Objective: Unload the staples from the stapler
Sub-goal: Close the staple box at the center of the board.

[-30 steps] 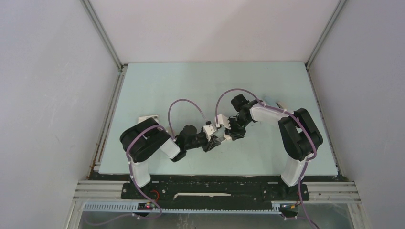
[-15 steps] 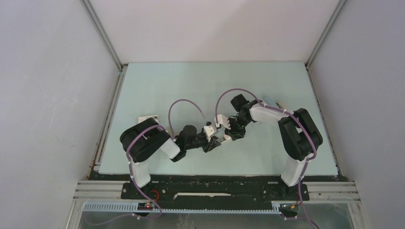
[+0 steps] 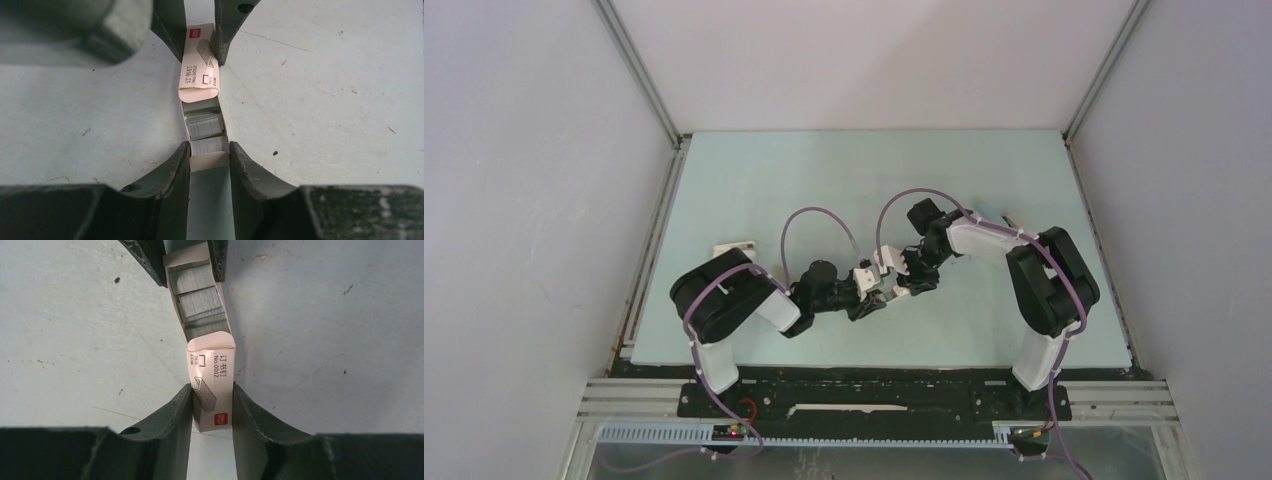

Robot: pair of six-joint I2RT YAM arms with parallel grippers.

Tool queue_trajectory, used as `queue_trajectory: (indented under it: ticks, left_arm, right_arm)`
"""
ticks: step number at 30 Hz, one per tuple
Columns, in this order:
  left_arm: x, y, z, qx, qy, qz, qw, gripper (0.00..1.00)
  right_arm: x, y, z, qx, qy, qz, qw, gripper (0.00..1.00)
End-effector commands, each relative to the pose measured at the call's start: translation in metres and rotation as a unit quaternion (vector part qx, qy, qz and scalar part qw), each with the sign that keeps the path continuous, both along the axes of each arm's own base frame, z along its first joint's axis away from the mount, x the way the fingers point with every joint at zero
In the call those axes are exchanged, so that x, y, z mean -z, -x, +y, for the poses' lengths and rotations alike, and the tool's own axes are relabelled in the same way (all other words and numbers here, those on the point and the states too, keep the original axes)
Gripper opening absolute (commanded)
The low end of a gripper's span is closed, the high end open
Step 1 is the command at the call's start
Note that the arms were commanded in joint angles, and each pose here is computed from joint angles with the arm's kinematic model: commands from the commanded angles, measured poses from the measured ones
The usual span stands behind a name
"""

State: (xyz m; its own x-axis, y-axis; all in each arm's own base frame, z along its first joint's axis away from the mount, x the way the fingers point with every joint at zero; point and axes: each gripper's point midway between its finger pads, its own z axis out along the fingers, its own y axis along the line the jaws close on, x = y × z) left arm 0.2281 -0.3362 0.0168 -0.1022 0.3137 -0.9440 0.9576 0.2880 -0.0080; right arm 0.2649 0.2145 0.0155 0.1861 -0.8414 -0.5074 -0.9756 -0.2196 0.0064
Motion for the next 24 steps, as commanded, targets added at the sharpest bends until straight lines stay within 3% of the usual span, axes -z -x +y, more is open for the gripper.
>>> queue_trajectory:
  ticks: [1, 24]
  left_arm:
    - [-0.023, 0.005, -0.024, 0.044, 0.023, -0.01, 0.999, 0.33]
    - [-0.01, 0.001, -0.019, 0.026, 0.012, -0.007, 1.0, 0.34]
  right_arm:
    - [-0.002, 0.008, 0.012, -0.048, 0.003, -0.019, 0.999, 0.41]
    - [-0.001, 0.007, 0.009, -0.052, 0.0, -0.018, 0.999, 0.42]
